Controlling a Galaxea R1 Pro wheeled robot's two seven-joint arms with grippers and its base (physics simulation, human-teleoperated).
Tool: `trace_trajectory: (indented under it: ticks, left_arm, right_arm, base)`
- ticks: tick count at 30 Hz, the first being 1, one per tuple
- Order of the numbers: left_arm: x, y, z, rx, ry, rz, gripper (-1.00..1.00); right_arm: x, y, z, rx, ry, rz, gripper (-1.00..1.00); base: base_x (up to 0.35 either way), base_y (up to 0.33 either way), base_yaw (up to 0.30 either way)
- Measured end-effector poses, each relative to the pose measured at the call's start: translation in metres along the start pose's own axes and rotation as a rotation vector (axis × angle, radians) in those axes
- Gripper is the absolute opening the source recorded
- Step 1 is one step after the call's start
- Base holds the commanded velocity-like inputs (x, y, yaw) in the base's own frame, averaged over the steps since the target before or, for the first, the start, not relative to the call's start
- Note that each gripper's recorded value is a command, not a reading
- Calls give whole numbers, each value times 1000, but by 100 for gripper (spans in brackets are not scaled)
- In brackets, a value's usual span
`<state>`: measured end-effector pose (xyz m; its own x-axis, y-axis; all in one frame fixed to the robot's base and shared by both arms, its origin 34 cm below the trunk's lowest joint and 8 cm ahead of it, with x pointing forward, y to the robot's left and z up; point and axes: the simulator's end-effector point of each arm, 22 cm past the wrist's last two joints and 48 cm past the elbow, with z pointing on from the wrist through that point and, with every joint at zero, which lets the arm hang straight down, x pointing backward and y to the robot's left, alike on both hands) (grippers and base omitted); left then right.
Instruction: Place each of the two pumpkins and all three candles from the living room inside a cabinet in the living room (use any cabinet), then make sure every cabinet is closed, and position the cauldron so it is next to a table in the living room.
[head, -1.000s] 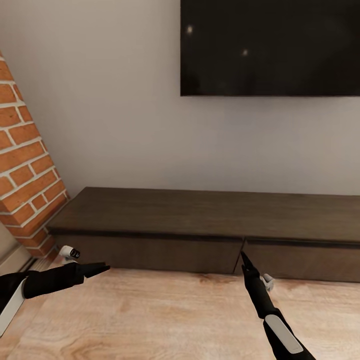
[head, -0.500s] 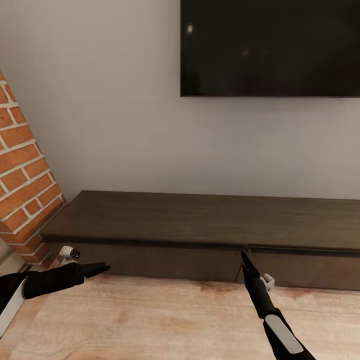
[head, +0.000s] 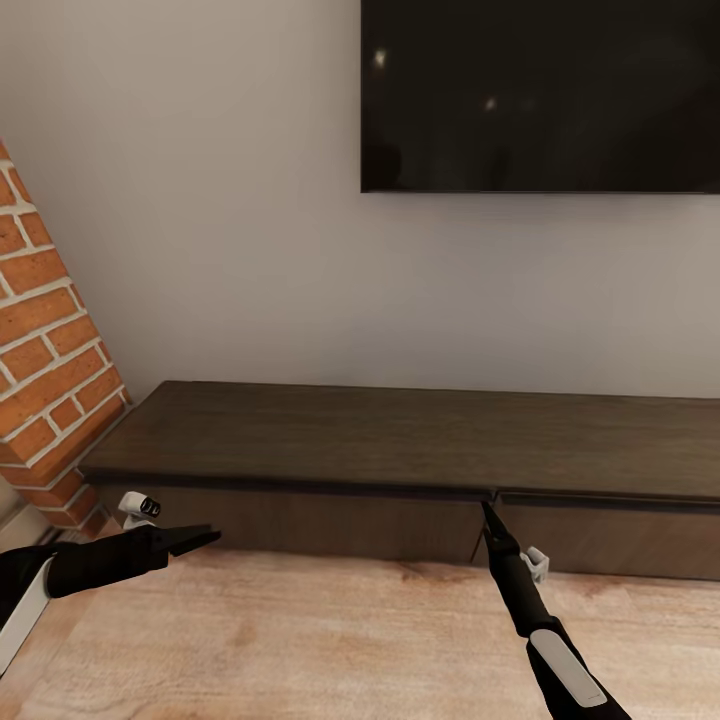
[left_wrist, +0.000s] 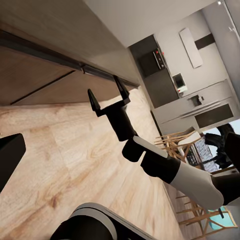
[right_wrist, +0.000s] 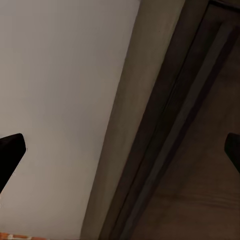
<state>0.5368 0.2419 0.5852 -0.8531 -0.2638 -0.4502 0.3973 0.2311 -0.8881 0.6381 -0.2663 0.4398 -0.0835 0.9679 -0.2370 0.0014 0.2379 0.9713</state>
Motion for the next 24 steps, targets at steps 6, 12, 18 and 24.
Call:
trace_trajectory:
  ticks: [6, 12, 18, 24]
  left_arm:
    - [5, 10, 2, -1, 4, -20, 100]
    - [9, 21, 4, -7, 9, -44, 100]
    - [13, 32, 5, -13, 15, -67, 100]
    - [19, 43, 7, -20, 22, -91, 100]
  right_arm:
    - [4, -4, -2, -23, 6, 3, 100]
    - [7, -16, -4, -8, 11, 5, 100]
    - [10, -30, -6, 14, 16, 7, 100]
    - [14, -43, -8, 37, 21, 10, 100]
  base:
    - [0, 0, 0]
    - [0, 0, 0]
    - [0, 0, 0]
    - [0, 0, 0]
